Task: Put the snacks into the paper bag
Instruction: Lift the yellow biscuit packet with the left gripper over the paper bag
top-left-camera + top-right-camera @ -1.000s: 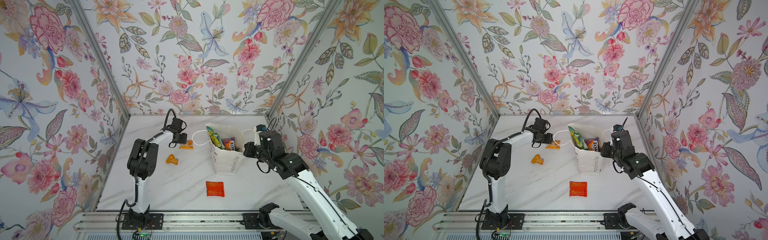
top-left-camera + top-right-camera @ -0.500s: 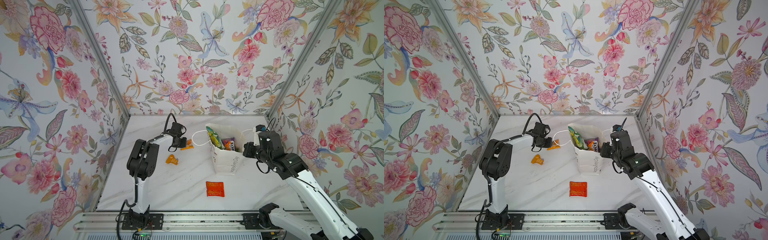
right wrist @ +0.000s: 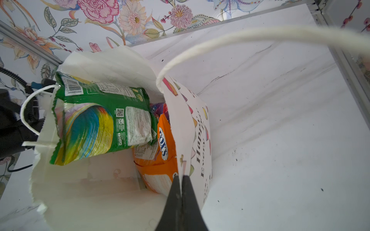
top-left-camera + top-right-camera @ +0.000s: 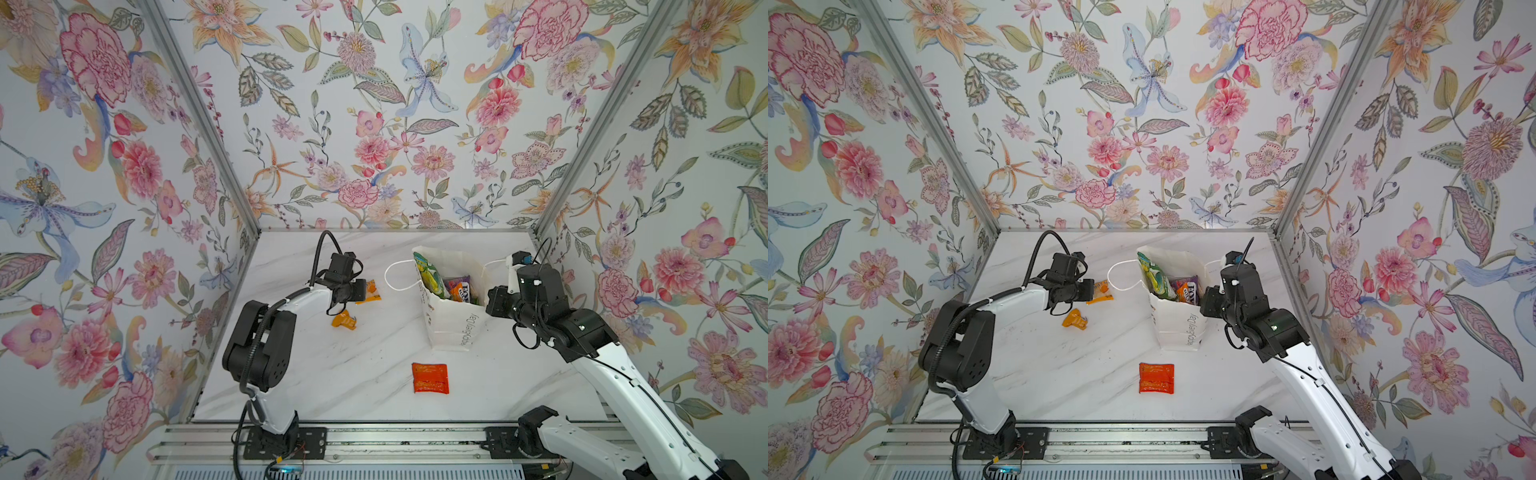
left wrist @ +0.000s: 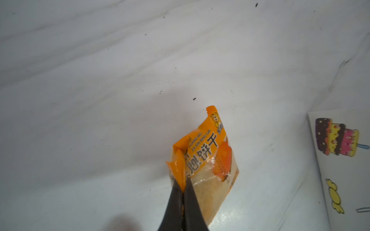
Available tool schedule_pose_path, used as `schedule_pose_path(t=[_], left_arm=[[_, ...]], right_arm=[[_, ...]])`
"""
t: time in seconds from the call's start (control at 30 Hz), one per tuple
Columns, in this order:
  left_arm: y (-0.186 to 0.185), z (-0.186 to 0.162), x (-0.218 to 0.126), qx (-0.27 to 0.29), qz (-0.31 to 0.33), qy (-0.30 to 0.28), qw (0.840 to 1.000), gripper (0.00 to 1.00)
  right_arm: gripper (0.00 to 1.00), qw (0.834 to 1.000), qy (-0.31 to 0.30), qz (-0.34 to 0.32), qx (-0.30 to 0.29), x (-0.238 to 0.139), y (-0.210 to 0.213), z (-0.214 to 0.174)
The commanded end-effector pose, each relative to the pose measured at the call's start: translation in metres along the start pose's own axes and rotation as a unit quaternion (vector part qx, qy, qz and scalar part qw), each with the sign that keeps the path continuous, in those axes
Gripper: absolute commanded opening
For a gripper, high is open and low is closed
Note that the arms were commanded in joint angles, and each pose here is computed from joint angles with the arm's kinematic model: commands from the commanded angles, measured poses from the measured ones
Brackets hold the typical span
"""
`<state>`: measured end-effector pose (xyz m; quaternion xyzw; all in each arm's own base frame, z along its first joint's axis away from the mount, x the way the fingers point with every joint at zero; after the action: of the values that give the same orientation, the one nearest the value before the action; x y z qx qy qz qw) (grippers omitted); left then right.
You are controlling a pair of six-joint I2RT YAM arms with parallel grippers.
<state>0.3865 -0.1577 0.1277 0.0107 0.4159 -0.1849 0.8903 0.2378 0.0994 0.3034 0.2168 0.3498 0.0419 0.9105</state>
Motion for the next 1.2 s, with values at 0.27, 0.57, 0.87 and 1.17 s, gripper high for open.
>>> schedule_pose_path(t=[0.27, 0.57, 0.87, 1.17], left_arm=[[-0.007, 0.028, -0.118, -0.019, 0.022, -0.182, 0.983, 0.00], [-0.020, 0.056, -0.190, 0.030, 0.057, -0.259, 0.964, 0.00], [-0.096, 0.092, -0.259, 0.121, -0.003, -0.343, 0.932, 0.00], [-0.154, 0.105, -0.273, 0.192, -0.047, -0.359, 0.912, 0.00]], right_arm=[[0.00, 1.000, -0.024, 0.007, 0.001, -0.006, 0.004, 0.007], [0.00, 1.000, -0.023, 0.008, 0.000, -0.005, 0.006, 0.009], [0.00, 1.000, -0.025, 0.009, -0.001, -0.006, 0.007, 0.010], [0.00, 1.000, -0.026, 0.013, -0.003, -0.008, 0.008, 0.011]])
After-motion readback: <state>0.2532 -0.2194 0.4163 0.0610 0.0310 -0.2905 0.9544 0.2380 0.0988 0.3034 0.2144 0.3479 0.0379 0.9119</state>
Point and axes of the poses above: each gripper's point midway between its finger pads, its own x axis out along the fingers, its own y axis along the line the jaws close on, z = x × y, the point moved 5 cm from there along -x, back along the fingers, and after that the axes turned 12 degrees about x, right-handed, at the moved point
